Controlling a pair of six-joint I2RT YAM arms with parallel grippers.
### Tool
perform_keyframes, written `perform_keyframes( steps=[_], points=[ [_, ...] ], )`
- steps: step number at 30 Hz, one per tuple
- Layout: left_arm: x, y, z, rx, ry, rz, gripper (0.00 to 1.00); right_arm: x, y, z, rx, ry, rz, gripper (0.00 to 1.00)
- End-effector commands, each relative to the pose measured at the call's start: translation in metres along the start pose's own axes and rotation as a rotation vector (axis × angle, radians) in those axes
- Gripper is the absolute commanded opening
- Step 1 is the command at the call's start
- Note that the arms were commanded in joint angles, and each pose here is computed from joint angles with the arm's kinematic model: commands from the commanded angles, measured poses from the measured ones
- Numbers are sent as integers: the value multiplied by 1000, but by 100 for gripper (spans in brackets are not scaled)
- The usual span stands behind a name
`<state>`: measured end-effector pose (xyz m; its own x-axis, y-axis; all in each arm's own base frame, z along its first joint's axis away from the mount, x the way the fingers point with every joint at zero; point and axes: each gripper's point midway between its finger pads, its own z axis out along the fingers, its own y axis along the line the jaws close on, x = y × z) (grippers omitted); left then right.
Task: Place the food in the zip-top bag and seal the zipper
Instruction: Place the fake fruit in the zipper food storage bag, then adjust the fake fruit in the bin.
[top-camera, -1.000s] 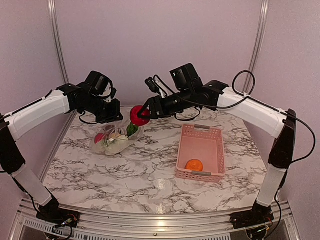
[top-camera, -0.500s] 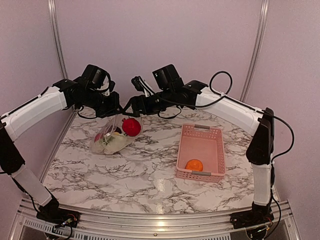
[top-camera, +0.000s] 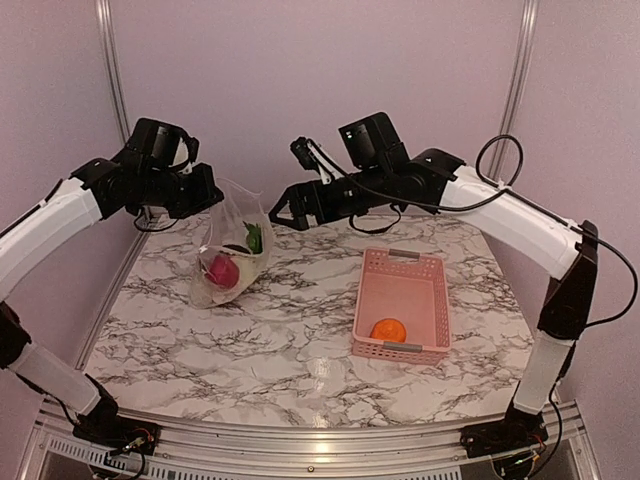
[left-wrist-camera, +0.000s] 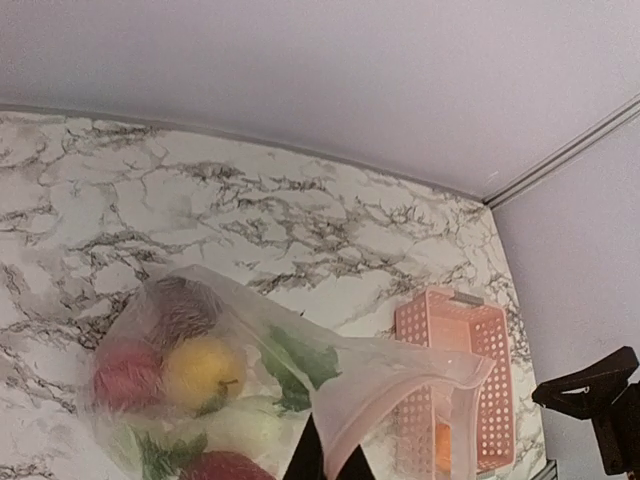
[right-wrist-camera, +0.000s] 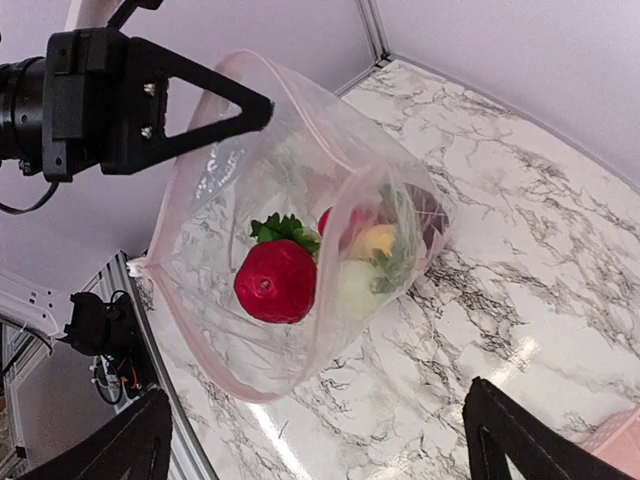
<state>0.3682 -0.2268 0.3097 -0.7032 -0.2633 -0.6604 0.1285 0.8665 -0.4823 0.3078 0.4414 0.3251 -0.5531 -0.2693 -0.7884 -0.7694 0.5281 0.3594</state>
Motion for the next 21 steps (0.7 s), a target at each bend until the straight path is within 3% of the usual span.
perform_keyframes(
  steps=[1,3,7,13,21],
  points=[
    [-38,13,-42,-1,-298,-6,0,12,-40,-48,181,-29,30,99],
    [-16,28,-21,-87,-168,18,0,32,-59,-58,216,4,73,99],
    [26,24,7,-66,84,55,0,73,-88,-76,302,112,145,98],
    [20,21,0,-25,12,51,0,141,-111,-89,428,337,177,91],
    [20,6,13,30,56,11,0,223,-129,-94,494,584,256,88]
  ],
)
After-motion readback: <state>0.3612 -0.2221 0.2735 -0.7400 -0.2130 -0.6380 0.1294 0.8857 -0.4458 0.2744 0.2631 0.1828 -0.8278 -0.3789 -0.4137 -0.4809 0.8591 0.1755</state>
